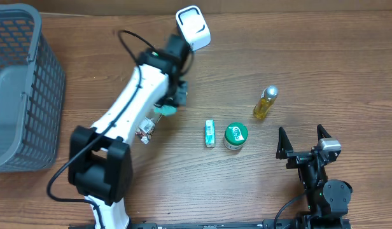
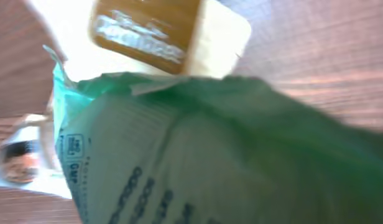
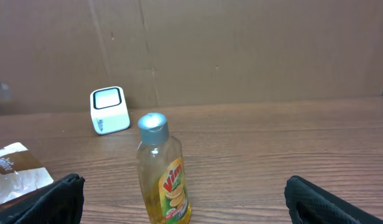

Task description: Scan the item barcode

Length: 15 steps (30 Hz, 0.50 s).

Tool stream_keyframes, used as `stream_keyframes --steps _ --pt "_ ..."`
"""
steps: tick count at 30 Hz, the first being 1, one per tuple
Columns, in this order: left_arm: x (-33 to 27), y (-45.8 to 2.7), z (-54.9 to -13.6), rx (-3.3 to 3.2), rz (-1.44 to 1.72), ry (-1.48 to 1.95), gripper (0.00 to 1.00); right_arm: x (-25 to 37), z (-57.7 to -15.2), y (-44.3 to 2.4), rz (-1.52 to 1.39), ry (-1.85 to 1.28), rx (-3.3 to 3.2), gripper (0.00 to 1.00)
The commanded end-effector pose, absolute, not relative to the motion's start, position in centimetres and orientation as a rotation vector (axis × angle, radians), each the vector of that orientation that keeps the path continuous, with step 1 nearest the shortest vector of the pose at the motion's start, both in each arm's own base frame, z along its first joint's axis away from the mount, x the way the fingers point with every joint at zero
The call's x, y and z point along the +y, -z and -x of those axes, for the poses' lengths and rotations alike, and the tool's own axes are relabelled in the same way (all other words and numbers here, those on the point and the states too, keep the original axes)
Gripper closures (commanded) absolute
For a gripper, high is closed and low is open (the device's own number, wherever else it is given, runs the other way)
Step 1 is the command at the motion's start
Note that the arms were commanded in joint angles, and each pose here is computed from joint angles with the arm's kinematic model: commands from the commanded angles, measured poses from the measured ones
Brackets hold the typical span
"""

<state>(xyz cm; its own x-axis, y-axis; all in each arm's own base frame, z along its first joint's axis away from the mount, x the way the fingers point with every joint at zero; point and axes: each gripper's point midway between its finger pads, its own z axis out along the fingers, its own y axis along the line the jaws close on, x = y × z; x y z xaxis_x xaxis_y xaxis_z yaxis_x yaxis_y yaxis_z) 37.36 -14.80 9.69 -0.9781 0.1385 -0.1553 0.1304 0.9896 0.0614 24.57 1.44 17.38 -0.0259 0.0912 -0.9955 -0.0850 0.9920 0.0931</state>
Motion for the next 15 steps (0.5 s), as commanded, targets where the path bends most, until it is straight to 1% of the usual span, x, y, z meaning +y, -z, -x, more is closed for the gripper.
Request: stream_keyframes --steps 1,6,8,9,10,11,12,13,15 --pt "-16.8 -5.9 -35.1 3.02 -0.322 -0.082 0.74 1.3 -24.6 -17.1 -0.004 -0.131 1.59 0.0" --pt "-17.1 -4.1 -34.2 3.03 -0.322 -0.086 0.75 1.3 -24.6 -17.1 -0.003 -0.131 1.59 0.0" --pt "-17.0 -3.4 -33.8 3.039 -0.303 -0.089 0.73 1.3 -24.6 -17.1 -0.003 -0.131 1.59 0.0" --pt "-16.8 -3.1 -33.6 3.045 -0.305 -0.095 0.66 1.3 -24.6 -17.1 -0.003 -0.131 1.59 0.0" --pt "-16.7 -2.9 -33.4 3.049 -0.313 -0.099 0.61 1.3 -24.6 -17.1 -0.003 -0.131 1.59 0.0" --pt "-16.6 -2.8 -33.3 3.053 -0.313 -0.101 0.43 1.3 -24.6 -17.1 -0.003 -0.131 1.59 0.0" --pt "-16.6 -2.8 -33.3 3.053 -0.324 -0.099 0.34 1.3 -24.6 -17.1 -0.003 -0.131 1.59 0.0" --pt "-16.7 -3.0 -33.4 3.047 -0.333 -0.097 0.31 1.3 -24.6 -17.1 -0.004 -0.131 1.59 0.0" --pt "-16.8 -3.6 -33.9 3.039 -0.36 -0.075 0.28 1.3 -24.6 -17.1 -0.003 -0.131 1.59 0.0"
